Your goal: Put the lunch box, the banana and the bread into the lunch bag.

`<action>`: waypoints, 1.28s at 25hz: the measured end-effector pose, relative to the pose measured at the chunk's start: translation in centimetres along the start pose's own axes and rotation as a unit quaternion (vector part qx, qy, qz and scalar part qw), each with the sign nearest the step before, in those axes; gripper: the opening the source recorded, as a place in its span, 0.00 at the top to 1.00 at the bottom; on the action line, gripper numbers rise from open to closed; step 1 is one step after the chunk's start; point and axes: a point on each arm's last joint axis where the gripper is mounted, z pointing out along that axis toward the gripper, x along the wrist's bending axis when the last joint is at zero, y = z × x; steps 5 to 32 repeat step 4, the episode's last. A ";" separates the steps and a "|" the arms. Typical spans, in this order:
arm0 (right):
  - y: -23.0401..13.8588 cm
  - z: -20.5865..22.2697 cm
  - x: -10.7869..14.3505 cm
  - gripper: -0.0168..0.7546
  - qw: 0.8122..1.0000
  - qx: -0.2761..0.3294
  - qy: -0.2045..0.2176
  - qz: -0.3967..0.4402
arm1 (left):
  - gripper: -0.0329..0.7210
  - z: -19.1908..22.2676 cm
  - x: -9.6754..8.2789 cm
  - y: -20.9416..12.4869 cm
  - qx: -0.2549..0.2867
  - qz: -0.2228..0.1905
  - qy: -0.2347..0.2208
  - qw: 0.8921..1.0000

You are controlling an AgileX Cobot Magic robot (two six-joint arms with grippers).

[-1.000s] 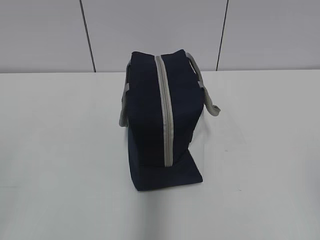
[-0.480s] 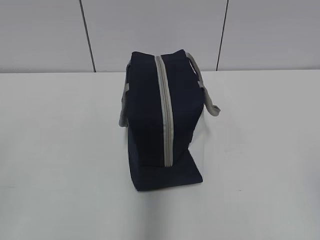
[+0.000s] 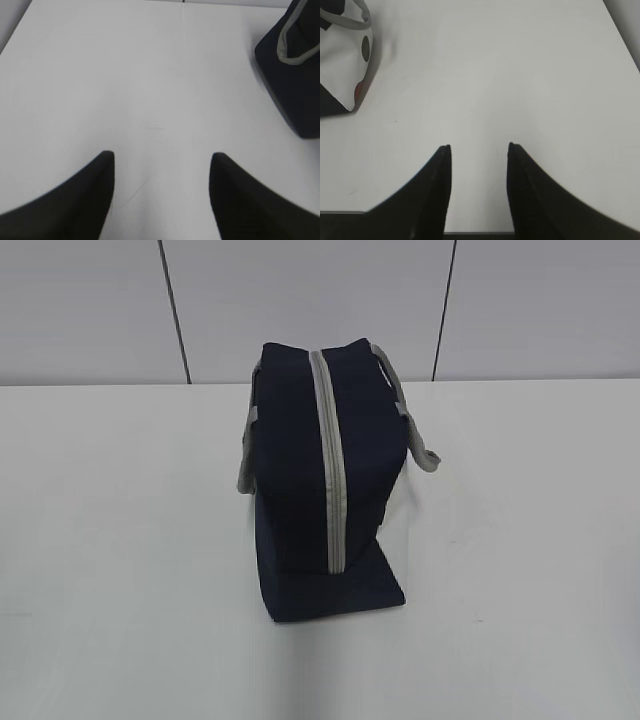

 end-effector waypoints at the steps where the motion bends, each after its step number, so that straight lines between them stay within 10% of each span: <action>1: 0.0 0.0 0.0 0.62 1.000 0.000 0.000 0.000 | 0.39 0.0 0.0 0.0 0.000 0.000 0.000 1.000; 32: 0.0 0.0 0.0 0.62 1.000 0.000 0.000 0.000 | 0.39 0.0 0.0 0.0 0.000 0.000 0.000 1.000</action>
